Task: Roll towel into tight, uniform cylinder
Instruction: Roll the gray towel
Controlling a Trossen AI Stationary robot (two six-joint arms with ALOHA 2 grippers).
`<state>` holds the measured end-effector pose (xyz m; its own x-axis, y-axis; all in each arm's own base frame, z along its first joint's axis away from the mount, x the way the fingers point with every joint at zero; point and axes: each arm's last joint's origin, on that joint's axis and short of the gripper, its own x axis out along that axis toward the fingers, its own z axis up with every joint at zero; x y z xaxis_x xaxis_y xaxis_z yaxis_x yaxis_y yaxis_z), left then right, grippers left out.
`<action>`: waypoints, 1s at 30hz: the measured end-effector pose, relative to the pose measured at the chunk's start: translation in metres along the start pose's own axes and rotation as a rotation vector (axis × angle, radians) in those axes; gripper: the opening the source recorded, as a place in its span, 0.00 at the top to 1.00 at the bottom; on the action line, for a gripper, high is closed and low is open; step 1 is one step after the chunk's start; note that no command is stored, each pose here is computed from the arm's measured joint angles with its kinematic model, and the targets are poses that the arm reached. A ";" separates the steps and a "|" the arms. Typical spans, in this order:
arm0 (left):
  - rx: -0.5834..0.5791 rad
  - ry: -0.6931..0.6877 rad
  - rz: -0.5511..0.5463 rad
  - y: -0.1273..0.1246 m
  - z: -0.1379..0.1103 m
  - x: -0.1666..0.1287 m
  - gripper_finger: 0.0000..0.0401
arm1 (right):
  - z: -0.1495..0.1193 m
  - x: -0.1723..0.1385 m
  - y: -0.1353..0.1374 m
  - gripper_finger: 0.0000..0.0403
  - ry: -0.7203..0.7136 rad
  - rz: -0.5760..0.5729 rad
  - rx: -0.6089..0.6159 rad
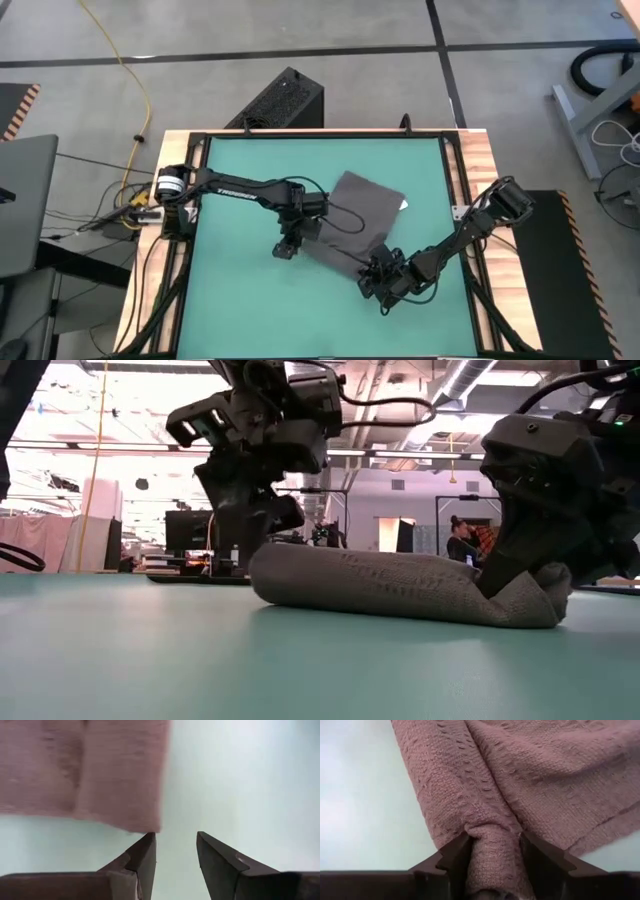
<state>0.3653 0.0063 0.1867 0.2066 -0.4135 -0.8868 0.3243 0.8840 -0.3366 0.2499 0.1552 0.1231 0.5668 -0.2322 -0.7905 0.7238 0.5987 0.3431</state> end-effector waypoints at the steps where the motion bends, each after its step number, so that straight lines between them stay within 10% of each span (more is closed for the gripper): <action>1: 0.007 -0.004 -0.004 0.000 0.001 -0.001 0.68 | 0.000 0.000 -0.001 0.49 0.000 -0.005 0.002; 17: 0.228 -0.368 -0.120 -0.032 -0.003 -0.027 0.68 | 0.000 0.000 -0.002 0.48 -0.021 -0.023 -0.006; 30: 0.466 -0.430 0.340 -0.052 -0.007 0.027 0.68 | 0.001 0.001 -0.002 0.48 -0.026 -0.024 -0.001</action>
<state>0.3472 -0.0497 0.1780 0.6802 -0.2656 -0.6832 0.5178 0.8338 0.1913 0.2492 0.1525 0.1222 0.5595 -0.2661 -0.7849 0.7369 0.5932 0.3242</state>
